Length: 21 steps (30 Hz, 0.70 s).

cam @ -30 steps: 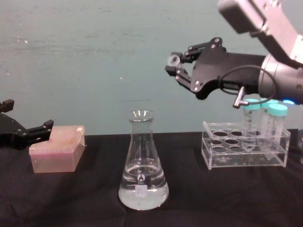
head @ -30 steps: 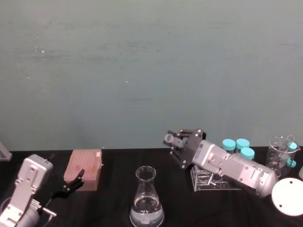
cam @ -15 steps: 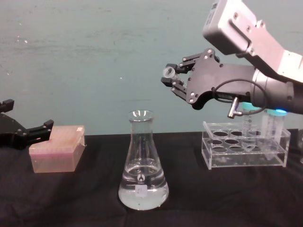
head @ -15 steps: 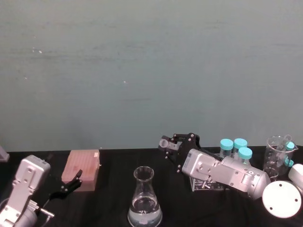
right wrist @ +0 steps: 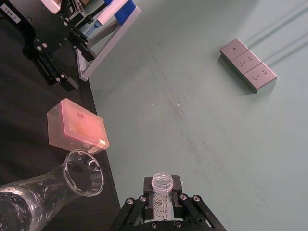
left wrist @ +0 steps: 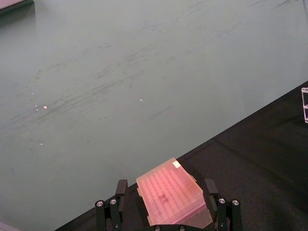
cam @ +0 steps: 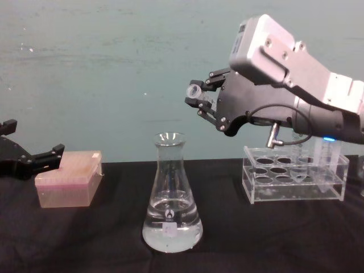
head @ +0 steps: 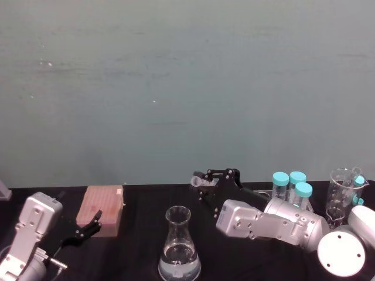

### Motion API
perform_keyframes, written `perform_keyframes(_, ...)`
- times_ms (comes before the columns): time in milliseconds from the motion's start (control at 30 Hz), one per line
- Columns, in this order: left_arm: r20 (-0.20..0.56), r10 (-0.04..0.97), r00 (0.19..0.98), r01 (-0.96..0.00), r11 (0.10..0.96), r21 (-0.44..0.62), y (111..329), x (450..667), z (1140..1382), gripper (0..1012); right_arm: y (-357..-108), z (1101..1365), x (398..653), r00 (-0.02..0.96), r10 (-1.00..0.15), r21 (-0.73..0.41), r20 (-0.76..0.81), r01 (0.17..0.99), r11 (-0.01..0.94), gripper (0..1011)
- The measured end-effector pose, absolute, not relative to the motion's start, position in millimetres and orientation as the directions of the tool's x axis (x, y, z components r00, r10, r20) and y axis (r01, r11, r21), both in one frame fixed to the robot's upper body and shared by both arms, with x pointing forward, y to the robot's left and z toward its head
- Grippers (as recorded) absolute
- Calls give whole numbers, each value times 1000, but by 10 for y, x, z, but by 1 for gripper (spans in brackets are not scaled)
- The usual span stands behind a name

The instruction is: Pour the liquid from the test tube into the beaker using one hand.

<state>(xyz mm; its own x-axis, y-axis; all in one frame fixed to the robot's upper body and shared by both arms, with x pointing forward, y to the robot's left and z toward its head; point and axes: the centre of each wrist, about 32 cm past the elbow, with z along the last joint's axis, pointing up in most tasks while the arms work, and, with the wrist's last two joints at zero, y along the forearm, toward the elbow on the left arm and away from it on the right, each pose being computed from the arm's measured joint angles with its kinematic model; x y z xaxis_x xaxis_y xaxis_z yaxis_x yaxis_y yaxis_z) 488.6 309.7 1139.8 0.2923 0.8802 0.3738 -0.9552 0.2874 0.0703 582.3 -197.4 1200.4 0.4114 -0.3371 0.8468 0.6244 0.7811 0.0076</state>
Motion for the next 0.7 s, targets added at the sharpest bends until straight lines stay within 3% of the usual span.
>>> perform_keyframes(700,374,880,292,-955,287,70,3097,4886,11398,1000,-1894,11919,5772,303,-258,26,917,601,799,217)
